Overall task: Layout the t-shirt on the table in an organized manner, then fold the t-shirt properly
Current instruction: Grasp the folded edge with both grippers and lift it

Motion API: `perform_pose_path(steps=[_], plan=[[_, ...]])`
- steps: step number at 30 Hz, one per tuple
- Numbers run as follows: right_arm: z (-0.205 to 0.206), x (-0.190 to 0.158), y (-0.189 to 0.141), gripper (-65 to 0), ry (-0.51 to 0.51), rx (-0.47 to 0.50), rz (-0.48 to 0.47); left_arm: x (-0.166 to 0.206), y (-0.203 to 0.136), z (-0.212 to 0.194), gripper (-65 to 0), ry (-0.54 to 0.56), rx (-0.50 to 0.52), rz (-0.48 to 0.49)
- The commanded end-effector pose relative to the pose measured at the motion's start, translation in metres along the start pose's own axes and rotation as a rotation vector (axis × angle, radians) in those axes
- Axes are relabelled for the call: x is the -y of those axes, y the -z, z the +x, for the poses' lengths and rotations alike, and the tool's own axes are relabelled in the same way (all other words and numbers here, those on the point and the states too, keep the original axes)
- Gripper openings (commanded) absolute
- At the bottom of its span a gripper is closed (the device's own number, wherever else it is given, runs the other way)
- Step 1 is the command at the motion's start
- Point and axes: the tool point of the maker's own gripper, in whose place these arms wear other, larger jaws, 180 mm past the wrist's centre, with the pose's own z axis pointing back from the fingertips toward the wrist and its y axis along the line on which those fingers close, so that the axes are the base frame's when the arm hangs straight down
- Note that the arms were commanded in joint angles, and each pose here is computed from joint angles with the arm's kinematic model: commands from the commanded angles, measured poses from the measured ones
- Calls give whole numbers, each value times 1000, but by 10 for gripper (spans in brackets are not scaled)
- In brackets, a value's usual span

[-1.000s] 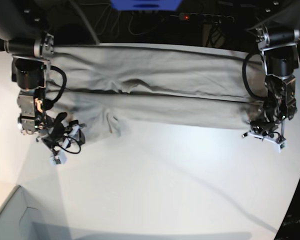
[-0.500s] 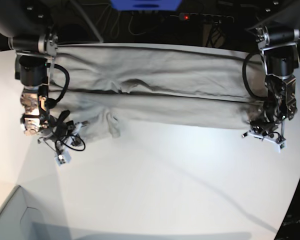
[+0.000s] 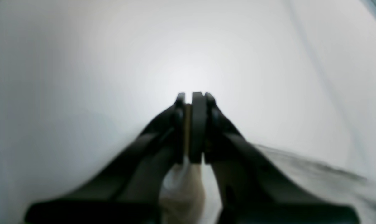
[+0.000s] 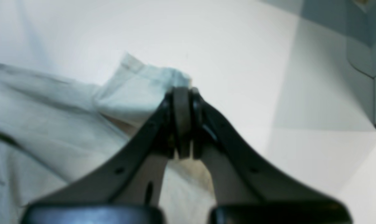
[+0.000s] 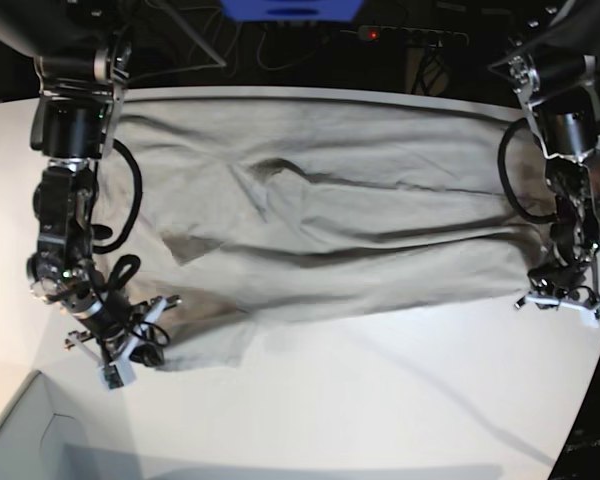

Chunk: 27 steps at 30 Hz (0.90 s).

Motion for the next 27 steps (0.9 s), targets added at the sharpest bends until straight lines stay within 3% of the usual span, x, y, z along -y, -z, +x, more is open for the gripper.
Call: perform_pose_path(steps=[1,7,11,27], plan=[[33,16,-4,-650,-4,92,-25,14,0,39,-650,2,89,-30],[58,45,-26,-650,34,186,-105,15,-1,44,-650,-1,106,-32],[51,55,-39,-650,43,185,-142,18,-2,52,-650,1,124,-39],[18,-6,-78,-650,52,175,-124,33,-12,87,-650,18,228,-68]])
